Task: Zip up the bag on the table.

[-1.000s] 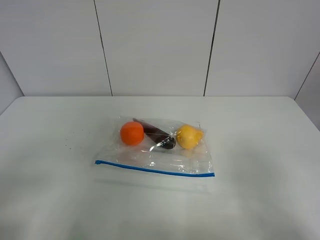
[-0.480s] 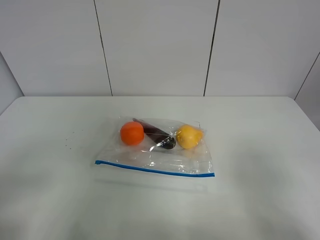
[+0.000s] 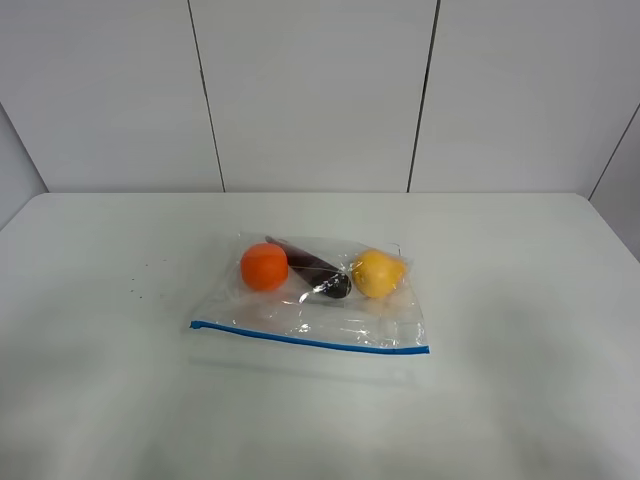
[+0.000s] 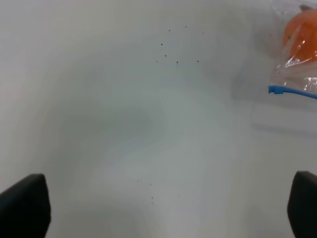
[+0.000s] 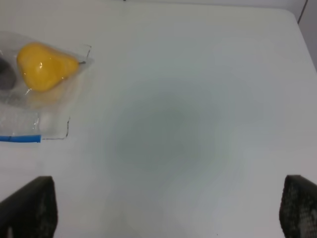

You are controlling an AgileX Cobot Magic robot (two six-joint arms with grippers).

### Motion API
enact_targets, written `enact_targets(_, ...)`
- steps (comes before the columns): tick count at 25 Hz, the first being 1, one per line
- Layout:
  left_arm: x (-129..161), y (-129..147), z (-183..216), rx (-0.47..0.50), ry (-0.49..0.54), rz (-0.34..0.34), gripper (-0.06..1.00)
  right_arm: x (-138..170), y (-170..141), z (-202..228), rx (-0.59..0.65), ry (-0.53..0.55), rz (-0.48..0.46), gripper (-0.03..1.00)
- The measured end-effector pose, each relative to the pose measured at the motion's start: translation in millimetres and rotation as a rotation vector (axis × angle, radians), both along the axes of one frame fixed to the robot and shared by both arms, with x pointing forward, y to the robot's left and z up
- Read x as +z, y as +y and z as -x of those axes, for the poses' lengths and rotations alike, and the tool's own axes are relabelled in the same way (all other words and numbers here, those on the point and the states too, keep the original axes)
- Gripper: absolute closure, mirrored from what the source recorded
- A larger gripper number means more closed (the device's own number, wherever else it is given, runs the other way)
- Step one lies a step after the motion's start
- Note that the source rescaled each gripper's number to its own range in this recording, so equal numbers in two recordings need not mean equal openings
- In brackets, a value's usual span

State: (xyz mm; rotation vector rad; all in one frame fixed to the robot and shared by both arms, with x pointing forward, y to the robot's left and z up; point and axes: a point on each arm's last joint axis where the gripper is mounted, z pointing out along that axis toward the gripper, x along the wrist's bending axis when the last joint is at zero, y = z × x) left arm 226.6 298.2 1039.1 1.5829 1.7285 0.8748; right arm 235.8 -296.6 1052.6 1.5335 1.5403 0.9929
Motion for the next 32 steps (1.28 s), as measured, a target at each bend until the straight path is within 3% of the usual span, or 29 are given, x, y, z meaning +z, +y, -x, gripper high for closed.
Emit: enact_targets(32, 0.0, 0.0, 0.0, 0.0, 0.0, 0.0, -0.06, 0.0, -0.5, 0.0, -0.009, 0.0, -0.005, -0.03)
